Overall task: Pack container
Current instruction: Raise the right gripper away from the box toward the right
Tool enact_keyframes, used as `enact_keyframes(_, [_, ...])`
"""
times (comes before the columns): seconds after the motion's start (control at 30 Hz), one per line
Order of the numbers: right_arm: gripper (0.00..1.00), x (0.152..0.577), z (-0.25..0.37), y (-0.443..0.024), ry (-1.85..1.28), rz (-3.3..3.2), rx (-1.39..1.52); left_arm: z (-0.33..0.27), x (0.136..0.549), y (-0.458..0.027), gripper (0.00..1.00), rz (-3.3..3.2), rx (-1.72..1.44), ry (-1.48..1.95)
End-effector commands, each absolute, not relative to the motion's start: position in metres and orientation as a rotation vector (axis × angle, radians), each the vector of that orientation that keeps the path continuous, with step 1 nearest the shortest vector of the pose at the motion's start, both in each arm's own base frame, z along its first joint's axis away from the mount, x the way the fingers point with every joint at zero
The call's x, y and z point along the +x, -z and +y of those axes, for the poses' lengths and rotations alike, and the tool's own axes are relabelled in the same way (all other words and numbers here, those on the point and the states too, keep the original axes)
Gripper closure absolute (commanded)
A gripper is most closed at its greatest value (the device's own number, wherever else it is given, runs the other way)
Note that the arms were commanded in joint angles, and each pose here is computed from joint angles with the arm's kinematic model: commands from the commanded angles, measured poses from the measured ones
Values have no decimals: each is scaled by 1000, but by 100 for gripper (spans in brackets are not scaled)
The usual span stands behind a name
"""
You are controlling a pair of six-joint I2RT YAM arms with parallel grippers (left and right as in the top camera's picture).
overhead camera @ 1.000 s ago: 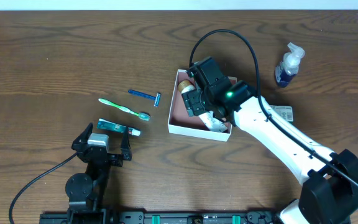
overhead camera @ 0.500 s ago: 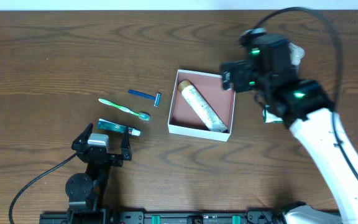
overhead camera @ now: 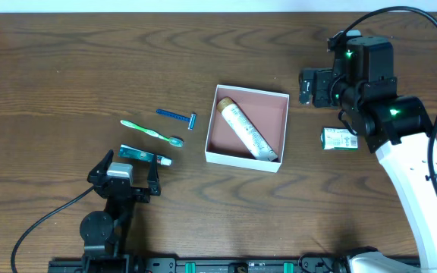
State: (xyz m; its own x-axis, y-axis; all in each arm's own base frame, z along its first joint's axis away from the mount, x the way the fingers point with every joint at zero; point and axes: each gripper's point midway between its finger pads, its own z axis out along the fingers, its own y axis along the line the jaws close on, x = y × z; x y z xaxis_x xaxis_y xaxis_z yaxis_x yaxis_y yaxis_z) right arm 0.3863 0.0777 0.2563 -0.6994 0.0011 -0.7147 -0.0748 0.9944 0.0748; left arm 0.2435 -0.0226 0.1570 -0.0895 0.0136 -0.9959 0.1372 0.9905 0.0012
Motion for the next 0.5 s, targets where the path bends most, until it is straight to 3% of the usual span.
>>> enact_keyframes(0.0, [1,389,58,-265,4,2311,-16,-24,243,-141,2,1704,118,116])
enact_keyframes(0.47, [1,383,53,-259,36,2347,-12,-24,243,-141,2,1704,118,116])
